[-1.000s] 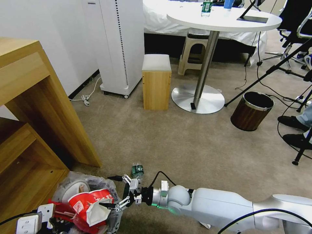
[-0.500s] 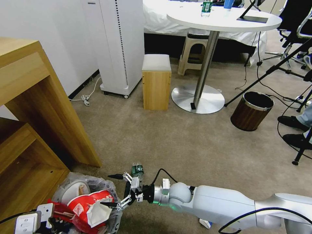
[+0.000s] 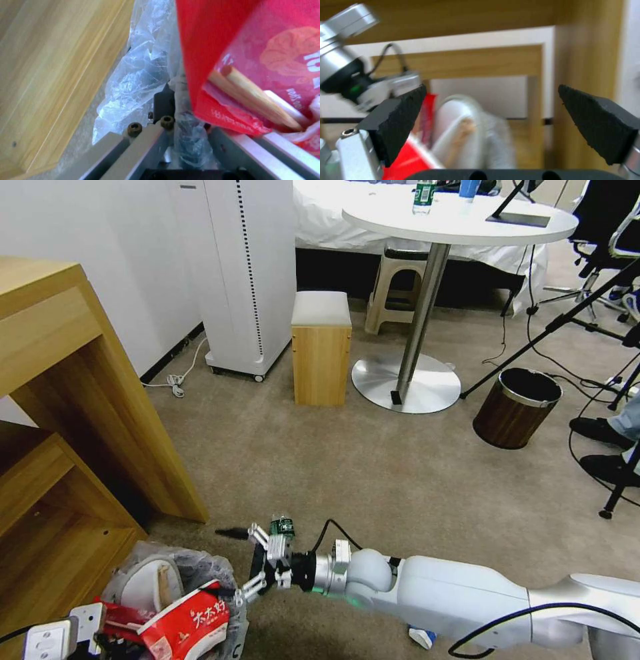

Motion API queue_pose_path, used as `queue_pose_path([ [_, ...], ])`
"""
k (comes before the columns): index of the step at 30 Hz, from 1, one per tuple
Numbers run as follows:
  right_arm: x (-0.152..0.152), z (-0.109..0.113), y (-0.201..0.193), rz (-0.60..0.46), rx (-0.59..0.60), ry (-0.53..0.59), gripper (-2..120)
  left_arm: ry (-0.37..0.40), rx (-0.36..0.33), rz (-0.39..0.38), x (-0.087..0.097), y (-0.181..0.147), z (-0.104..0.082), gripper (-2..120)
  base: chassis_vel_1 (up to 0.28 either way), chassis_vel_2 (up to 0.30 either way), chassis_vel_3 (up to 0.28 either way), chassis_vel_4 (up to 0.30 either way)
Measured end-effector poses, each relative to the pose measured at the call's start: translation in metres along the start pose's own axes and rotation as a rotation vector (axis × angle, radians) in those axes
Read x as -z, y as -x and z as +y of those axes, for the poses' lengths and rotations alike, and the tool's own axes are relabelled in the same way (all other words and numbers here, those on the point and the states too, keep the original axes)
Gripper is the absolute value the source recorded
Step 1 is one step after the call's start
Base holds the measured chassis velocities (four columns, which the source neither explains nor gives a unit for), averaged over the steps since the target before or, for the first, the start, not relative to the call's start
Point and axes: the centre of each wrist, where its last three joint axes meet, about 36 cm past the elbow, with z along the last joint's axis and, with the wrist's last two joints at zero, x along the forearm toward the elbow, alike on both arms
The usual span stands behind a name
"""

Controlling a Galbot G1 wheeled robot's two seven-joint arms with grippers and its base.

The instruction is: Pick up the trash bin and place the garbage on the floor into it.

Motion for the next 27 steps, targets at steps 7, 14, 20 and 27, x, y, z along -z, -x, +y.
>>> queue_pose_path([
  [7,0.023,-0.025,-0.027,-0.002,-0.173,-0.101,100,0.006,-0.011,-0.021,-0.004,0.000,-0.003,0,0.000,0.000,0.000,0.000],
  [14,0.035,-0.025,-0.066,0.089,-0.592,-0.147,100,0.024,-0.031,-0.034,-0.002,0.000,-0.004,0,0.000,0.000,0.000,0.000],
  [20,0.048,-0.027,-0.098,0.146,-0.908,-0.189,100,0.055,-0.058,-0.053,-0.004,0.001,-0.010,0,0.000,0.000,0.000,0.000],
  [27,0.068,-0.026,-0.123,0.030,-1.067,-0.357,100,0.048,-0.056,-0.098,-0.020,-0.002,-0.016,0,0.000,0.000,0.000,0.000],
])
